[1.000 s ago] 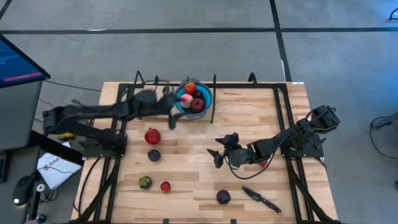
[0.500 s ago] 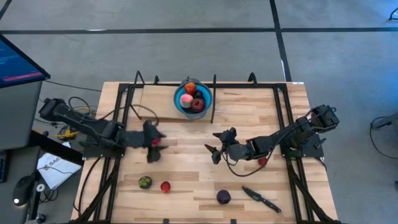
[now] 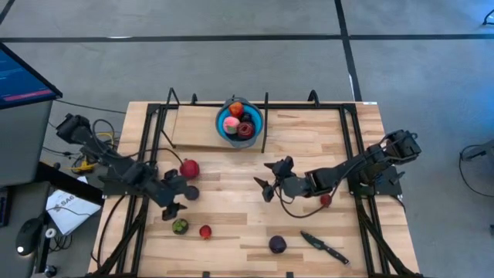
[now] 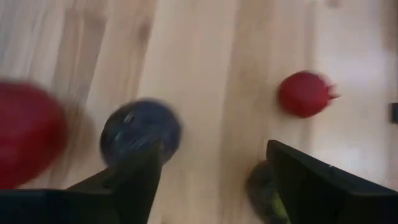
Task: Pick & Place Fruit
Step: Put the top left dark purple mangosteen into the blue strainer bowl on the shelf
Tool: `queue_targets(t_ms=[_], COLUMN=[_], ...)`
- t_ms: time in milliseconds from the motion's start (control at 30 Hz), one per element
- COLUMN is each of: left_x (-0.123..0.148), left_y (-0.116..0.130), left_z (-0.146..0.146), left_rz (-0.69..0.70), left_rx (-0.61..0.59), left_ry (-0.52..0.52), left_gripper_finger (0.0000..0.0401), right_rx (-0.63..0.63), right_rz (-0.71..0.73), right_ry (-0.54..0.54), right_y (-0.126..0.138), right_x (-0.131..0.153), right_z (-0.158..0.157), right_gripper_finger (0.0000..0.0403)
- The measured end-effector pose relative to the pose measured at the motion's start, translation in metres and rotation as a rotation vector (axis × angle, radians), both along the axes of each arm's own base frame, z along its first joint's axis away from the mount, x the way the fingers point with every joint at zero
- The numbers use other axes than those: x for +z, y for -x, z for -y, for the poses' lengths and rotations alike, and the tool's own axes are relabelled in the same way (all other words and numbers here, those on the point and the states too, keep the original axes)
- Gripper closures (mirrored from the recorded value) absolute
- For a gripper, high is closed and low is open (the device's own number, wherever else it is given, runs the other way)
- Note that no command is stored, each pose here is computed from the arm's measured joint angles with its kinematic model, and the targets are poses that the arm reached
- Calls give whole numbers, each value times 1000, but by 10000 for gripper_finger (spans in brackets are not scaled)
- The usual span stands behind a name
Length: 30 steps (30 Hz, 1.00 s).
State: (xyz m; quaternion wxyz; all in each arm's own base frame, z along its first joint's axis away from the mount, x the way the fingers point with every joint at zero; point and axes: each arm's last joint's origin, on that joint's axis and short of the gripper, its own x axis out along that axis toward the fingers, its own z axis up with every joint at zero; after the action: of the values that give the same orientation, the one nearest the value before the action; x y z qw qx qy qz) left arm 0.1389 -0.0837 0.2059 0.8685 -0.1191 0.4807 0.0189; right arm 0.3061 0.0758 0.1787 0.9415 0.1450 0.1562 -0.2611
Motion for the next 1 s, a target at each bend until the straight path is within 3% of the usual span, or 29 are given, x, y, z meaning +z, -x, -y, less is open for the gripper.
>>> queue_targets(t_ms=[267, 400, 733, 1000], left_x=[-37, -46, -69, -82], left_y=[8, 5, 1, -11], left_z=[-16, -16, -16, -8], left_rz=[-83, -11, 177, 218], left_rx=[240, 279, 222, 11], left_ry=[14, 52, 74, -71], left_gripper_finger=[54, 47, 51, 57], right_rx=[-9, -9, -10, -11], right_rz=[-2, -2, 1, 7], right_ry=[0, 0, -3, -8], right_y=[-1, -1, -1, -1], right_x=[0, 0, 0, 0], right_z=[3, 3, 3, 3], right_gripper_finger=[70, 70, 70, 70])
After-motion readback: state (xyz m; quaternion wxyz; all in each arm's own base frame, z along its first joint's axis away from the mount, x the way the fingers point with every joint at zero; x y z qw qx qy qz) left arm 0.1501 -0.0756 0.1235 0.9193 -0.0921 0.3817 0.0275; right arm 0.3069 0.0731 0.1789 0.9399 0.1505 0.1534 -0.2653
